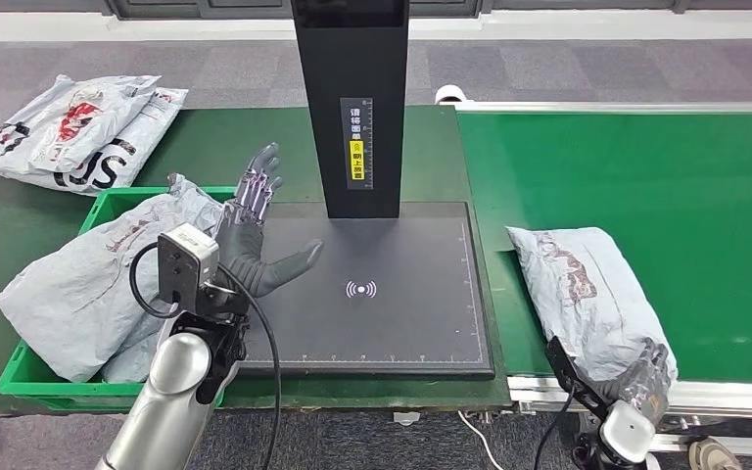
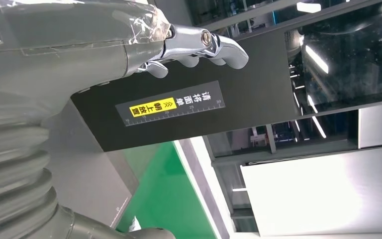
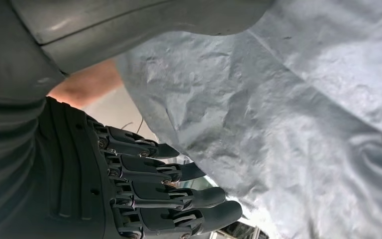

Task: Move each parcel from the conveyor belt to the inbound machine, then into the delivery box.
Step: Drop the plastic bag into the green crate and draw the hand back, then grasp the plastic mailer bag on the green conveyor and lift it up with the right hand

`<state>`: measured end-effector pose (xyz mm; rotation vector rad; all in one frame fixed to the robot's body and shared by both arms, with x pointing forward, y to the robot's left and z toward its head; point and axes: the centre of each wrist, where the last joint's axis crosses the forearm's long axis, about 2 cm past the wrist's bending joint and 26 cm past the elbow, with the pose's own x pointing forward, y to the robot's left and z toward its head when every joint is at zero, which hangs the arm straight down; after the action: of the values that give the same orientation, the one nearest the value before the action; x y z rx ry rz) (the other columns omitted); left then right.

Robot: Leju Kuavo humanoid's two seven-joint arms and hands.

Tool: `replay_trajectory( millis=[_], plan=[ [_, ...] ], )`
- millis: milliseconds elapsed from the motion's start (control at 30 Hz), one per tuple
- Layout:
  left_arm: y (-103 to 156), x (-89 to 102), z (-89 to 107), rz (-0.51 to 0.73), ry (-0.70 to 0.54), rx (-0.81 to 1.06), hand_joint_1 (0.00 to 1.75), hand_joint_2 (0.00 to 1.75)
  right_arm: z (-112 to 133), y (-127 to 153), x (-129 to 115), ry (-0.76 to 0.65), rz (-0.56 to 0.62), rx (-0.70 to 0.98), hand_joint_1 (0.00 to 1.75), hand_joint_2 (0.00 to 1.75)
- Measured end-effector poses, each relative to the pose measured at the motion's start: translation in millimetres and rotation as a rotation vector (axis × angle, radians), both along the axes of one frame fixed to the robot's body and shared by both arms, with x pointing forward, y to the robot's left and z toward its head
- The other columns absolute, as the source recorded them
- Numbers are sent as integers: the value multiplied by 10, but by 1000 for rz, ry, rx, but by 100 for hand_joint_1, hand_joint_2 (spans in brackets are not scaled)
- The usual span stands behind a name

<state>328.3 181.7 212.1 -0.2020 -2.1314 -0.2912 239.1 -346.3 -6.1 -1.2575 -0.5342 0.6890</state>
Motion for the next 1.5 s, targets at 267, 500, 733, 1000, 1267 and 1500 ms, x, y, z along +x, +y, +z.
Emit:
replay_trajectory(
  millis=[267, 500, 733, 1000, 1267, 1500],
  plan=[
    [0, -16, -3, -5, -11, 8, 0, 175, -44, 1, 61, 31, 13, 26, 175, 175],
    [8, -17, -9, -4, -12, 11, 0, 175, -26, 15, 124, 22, 33, 28, 175, 175],
    [23, -28, -27, -2, -14, 18, 0, 175, 91, 61, 181, -189, 100, 105, 175, 175],
    [25, -64, -62, 7, -12, 24, 0, 175, 637, 165, 335, -549, 142, 95, 175, 175],
    [22, -71, -56, 6, -19, 22, 0, 175, 879, 215, 289, -804, 270, 68, 175, 175],
    [-53, -3, -17, -12, -41, 7, 0, 175, 1687, 408, 317, -1323, 480, 21, 175, 175]
  ],
)
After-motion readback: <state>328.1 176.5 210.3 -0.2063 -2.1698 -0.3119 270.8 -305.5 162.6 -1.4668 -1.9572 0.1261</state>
